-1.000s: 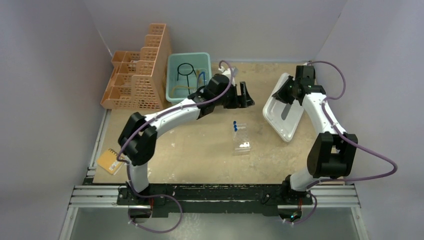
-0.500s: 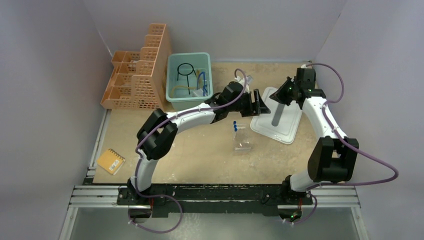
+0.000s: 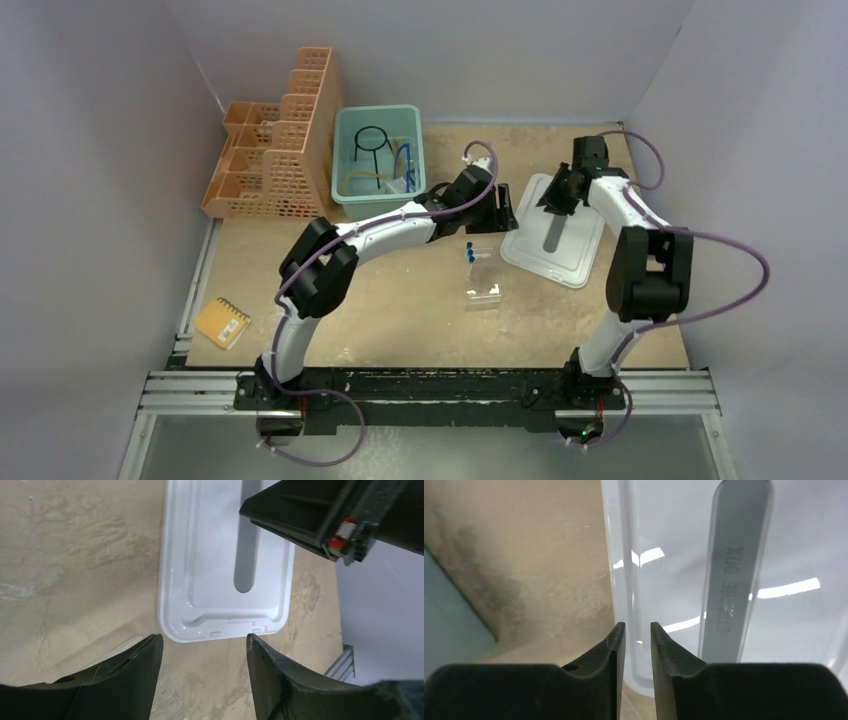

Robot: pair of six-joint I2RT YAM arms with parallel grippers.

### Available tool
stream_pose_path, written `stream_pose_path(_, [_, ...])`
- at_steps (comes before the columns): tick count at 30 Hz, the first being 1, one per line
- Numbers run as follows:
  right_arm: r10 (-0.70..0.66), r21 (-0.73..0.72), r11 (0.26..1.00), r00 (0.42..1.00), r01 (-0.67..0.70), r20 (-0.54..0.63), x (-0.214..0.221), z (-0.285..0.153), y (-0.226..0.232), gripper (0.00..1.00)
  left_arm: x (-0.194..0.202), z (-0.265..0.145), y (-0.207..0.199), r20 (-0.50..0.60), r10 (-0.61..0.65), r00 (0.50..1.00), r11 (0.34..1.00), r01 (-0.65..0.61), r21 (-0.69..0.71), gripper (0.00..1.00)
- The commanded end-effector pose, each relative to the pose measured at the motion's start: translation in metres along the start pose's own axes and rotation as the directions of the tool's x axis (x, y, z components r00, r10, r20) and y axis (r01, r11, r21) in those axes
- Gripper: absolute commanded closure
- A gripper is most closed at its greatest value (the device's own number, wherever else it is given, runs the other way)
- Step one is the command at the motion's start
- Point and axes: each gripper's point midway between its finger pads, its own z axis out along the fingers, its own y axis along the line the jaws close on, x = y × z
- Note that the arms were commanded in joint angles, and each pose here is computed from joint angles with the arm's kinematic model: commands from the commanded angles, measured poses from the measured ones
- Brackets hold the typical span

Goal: Organize the chemistry lab equipment

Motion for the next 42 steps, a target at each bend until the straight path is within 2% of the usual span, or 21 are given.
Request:
stream_pose_path(1, [-0.104, 0.067, 0.992, 0.994, 0.105, -0.013, 0.000, 0.020, 0.009, 0.72, -0.043, -0.027, -0.012, 0.109, 0.060, 0.992, 0.998, -0.057, -0.035, 0.39])
stream_pose_path(8, [-0.177, 0.148, 0.972, 0.983, 0.184, -0.058, 0.007, 0.053, 0.019, 0.72, -0.056, -0.029, 0.007, 0.117, 0.046, 0.992, 0.997, -0.038, -0.074, 0.43])
stream_pose_path(19, [-0.185, 0.313, 0.927, 0.979, 0.204, -0.088, 0.007, 0.071, 0.002, 0.69, -0.064, -0.027, 0.021, 0.119, 0.034, 0.992, 0.995, -0.023, -0.093, 0.43])
stream_pose_path(26, [-0.178, 0.315, 0.925, 0.975, 0.212, -0.135, 0.016, 0.094, 0.000, 0.70, -0.064, -0.023, 0.024, 0.110, 0.028, 0.994, 0.995, -0.017, -0.094, 0.40])
stream_pose_path(28, [-0.178, 0.335, 0.916, 0.972, 0.221, -0.154, 0.020, 0.101, -0.005, 0.73, -0.063, -0.022, 0.024, 0.106, 0.027, 0.994, 0.996, -0.018, -0.090, 0.37])
stream_pose_path(32, [-0.176, 0.321, 0.923, 0.975, 0.212, -0.137, 0.018, 0.100, -0.002, 1.00, -0.060, -0.018, 0.024, 0.086, 0.024, 0.996, 0.997, -0.018, -0.074, 0.33])
stream_pose_path(42, [-0.169, 0.114, 0.980, 0.985, 0.165, 0.019, -0.022, 0.030, 0.054, 1.00, -0.051, 0.000, 0.008, 0.005, -0.051, 0.999, 0.998, 0.051, 0.042, 0.31])
